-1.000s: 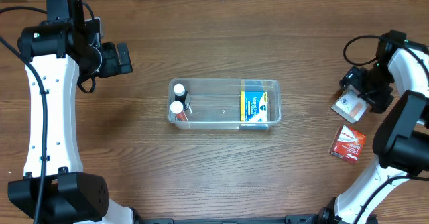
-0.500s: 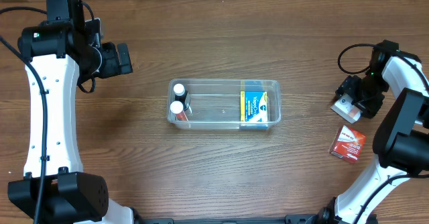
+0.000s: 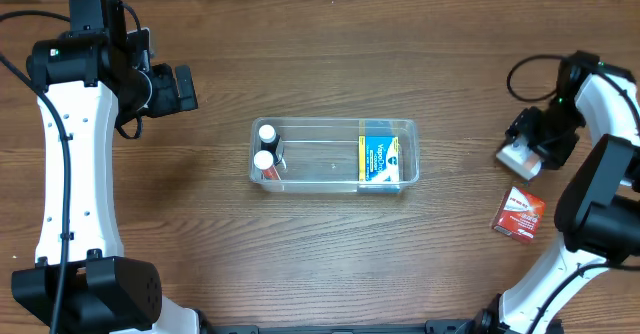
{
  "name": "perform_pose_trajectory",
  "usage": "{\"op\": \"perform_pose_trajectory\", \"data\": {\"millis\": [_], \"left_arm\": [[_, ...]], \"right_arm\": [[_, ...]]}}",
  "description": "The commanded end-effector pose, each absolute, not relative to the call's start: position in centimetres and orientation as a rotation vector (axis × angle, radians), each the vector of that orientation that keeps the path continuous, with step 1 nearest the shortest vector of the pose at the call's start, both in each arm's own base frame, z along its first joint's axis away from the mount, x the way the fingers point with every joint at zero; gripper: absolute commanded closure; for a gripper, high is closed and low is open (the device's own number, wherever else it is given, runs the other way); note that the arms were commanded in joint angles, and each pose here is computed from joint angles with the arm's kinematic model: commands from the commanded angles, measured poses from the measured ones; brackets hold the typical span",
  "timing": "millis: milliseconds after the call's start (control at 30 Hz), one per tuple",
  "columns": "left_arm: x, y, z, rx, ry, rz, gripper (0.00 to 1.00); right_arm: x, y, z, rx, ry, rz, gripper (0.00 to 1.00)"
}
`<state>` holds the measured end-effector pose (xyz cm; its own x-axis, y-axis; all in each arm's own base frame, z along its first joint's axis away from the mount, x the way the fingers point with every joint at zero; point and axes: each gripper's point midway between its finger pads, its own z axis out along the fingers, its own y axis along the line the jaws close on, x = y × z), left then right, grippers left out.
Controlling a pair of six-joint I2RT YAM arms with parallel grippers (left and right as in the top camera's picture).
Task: Pack container
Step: 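Grasp the white Hansaplast box with the right gripper, then place the Hansaplast box into the container's middle and release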
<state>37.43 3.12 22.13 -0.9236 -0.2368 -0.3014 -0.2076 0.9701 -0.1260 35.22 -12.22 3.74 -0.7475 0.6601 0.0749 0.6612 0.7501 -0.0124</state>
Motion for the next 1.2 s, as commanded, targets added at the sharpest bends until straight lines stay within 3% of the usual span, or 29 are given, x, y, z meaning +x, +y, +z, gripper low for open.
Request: {"op": "perform_pose_trajectory", "data": {"millis": [0,133,167,200,400,733,1167], "left_arm": [[37.5,3.1,22.1,-0.305,2.802,-0.129,0.00],[37.5,3.0,22.1,-0.305,2.802,-0.130,0.00],[37.6,3.0,22.1,-0.305,2.802,-0.130,0.00],[37.5,3.0,22.1,-0.305,2.802,-0.130,0.00],[37.4,3.0,22.1,-0.306,2.807,-0.134,0.00],[37.1,3.0,22.0,-0.308,2.821,-0.130,0.00],[37.1,3.0,22.0,-0.308,2.822,-0.131,0.00]], "right_arm": [[37.8,-9.5,13.3,-1.009,-3.144,-0.052,0.27],[35.2,-0.3,21.8,-0.641,-3.392,-0.133,0.27],[34.0,3.6,23.9,-0.499,-3.461,-0.196,0.28],[31.5,11.5,26.5,-0.215,-3.540,-0.366,0.28],[29.4,22.9,24.7,0.192,-3.513,-0.484,0.28],[31.6,25.8,14.8,0.070,-3.350,-0.258,0.27],[31.7,25.8,9.4,0.021,-3.338,-0.228,0.27]]}}
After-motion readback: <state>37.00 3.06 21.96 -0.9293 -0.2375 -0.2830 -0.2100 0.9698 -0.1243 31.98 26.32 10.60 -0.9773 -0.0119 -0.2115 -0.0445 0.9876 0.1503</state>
